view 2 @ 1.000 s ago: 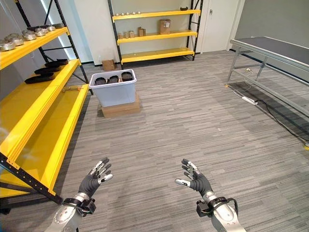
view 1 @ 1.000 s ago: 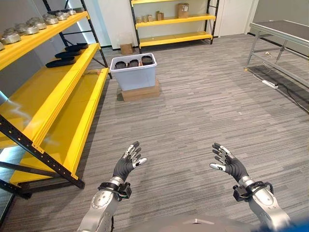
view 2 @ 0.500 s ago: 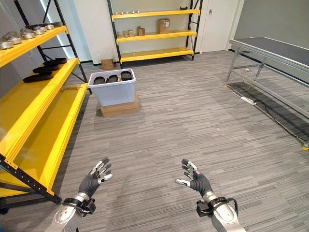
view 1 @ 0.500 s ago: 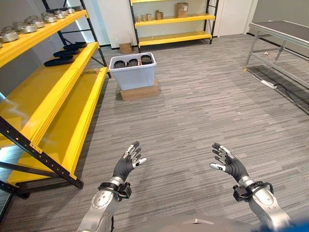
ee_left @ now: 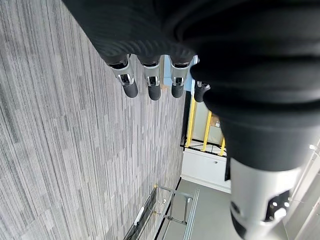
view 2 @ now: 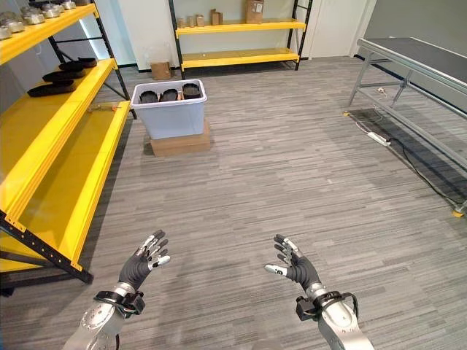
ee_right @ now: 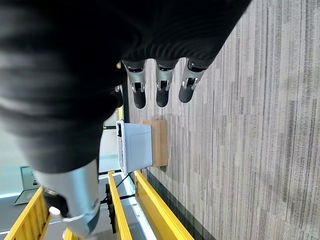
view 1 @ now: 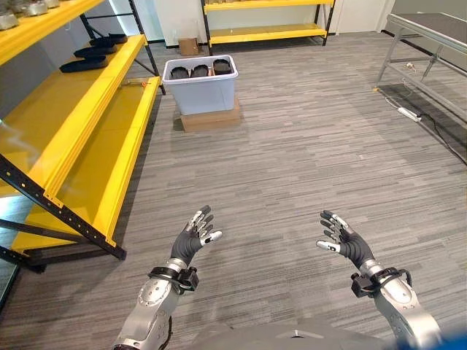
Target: Move parts from the plastic box to the shelf.
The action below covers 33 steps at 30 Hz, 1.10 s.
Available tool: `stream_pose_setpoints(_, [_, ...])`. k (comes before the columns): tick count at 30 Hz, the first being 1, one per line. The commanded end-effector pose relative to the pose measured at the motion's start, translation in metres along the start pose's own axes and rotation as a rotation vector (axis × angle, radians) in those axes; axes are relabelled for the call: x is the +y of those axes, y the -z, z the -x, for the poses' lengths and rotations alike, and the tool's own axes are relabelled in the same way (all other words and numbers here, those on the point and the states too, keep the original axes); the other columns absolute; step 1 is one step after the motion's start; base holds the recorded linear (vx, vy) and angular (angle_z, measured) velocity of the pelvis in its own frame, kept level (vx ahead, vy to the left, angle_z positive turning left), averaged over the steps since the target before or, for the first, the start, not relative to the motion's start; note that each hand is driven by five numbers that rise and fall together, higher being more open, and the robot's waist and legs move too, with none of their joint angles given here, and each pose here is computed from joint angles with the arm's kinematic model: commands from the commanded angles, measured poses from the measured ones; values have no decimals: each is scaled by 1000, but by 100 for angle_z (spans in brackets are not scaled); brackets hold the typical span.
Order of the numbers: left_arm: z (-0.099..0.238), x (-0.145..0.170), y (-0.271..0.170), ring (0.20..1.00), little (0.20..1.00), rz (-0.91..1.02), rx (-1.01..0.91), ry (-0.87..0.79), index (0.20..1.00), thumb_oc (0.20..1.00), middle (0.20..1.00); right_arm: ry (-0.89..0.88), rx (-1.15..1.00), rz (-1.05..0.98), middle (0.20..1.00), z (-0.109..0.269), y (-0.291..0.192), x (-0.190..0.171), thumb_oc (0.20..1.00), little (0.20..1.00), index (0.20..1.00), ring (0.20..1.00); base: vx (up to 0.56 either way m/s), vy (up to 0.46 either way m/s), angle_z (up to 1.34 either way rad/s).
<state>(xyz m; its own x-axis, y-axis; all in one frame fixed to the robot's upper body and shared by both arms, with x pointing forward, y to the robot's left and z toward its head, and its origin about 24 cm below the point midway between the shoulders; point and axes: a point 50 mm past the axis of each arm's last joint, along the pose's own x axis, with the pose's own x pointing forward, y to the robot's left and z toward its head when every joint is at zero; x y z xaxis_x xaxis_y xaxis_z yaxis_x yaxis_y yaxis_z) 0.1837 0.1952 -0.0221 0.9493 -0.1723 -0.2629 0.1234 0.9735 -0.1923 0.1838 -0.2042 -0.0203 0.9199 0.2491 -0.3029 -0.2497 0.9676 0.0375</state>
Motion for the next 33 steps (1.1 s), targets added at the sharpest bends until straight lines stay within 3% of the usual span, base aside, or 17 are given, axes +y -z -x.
stream_pose_setpoints(1, [1, 9, -29, 1000, 1000, -64, -130, 0, 1000, 1000, 1000, -23, -96, -8, 1000, -8, -16, 5, 1000, 1000, 1000, 1000, -30, 268, 11])
stream_pose_setpoints(9, [-6, 11, -36, 1000, 1000, -95, -164, -26, 1000, 1000, 1000, -35, -152, 21, 1000, -19, -31, 8, 1000, 1000, 1000, 1000, 158, 132, -7])
stream_pose_setpoints(24, [-38, -25, -54, 1000, 1000, 25, -262, 41, 1000, 1000, 1000, 68, -231, 60, 1000, -31, -55, -10, 1000, 1000, 1000, 1000, 240, -144, 40])
stream_pose_setpoints(33, [-41, -20, -55, 1000, 1000, 4, -269, -9, 1000, 1000, 1000, 119, -251, 58, 1000, -37, -56, -11, 1000, 1000, 1000, 1000, 211, 47, -47])
